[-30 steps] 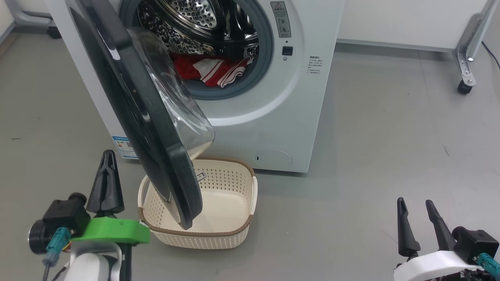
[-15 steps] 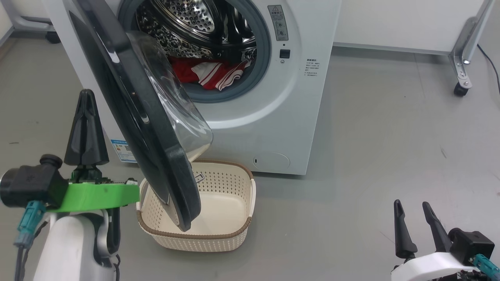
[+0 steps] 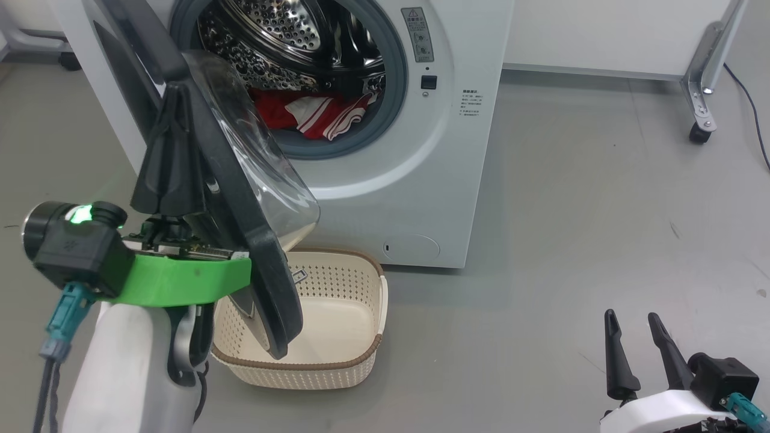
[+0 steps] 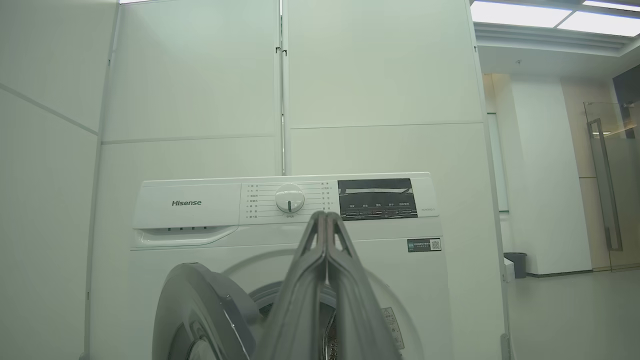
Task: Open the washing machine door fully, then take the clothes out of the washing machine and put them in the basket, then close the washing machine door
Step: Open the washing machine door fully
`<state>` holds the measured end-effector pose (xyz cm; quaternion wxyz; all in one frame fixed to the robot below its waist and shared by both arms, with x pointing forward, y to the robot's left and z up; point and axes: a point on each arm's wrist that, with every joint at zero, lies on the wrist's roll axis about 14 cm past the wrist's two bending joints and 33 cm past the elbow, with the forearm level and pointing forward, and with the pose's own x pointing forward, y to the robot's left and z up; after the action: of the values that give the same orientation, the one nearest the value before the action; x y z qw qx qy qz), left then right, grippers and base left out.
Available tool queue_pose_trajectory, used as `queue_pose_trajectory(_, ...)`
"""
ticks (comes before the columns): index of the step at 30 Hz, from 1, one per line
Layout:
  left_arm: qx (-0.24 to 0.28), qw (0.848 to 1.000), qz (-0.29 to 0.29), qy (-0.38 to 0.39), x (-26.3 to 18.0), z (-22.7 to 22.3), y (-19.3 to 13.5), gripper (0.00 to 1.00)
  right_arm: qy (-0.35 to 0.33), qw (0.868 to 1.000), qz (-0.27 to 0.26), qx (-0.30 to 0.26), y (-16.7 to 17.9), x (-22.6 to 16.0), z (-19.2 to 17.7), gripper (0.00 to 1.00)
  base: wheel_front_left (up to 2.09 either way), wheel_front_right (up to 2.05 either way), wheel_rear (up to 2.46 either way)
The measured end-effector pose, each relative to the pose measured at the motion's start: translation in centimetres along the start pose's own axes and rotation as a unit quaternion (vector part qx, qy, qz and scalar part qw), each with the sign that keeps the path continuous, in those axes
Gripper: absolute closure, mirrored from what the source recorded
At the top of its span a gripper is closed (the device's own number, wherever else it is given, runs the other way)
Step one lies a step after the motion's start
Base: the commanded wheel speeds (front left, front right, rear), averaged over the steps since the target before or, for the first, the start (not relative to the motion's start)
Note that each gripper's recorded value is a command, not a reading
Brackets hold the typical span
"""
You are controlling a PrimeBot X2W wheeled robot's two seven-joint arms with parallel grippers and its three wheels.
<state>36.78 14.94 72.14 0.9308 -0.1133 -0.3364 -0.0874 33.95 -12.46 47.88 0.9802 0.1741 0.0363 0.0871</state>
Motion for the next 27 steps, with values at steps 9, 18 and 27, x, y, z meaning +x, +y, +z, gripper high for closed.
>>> queue_pose_trajectory(9, -0.024, 0.996, -0.057, 0.066, -0.3, -3.1, -3.9, 1.00, -0.003, 1.000, -0.011, -0.003, -0.7, -0.3, 0.1, 0.00, 0.00, 0.00, 0.00)
queue_pose_trajectory(18, -0.054, 0.975, -0.079, 0.202, -4.4, -9.6, -6.2, 1.00, -0.002, 1.000, -0.017, 0.001, -1.1, -0.5, 0.0, 0.00, 0.00, 0.00, 0.00)
queue_pose_trajectory(27, -0.083, 0.945, -0.071, 0.309, -8.8, -14.4, -6.8, 1.00, 0.000, 1.000, -0.024, 0.000, -1.6, -0.7, -0.2, 0.00, 0.00, 0.00, 0.00)
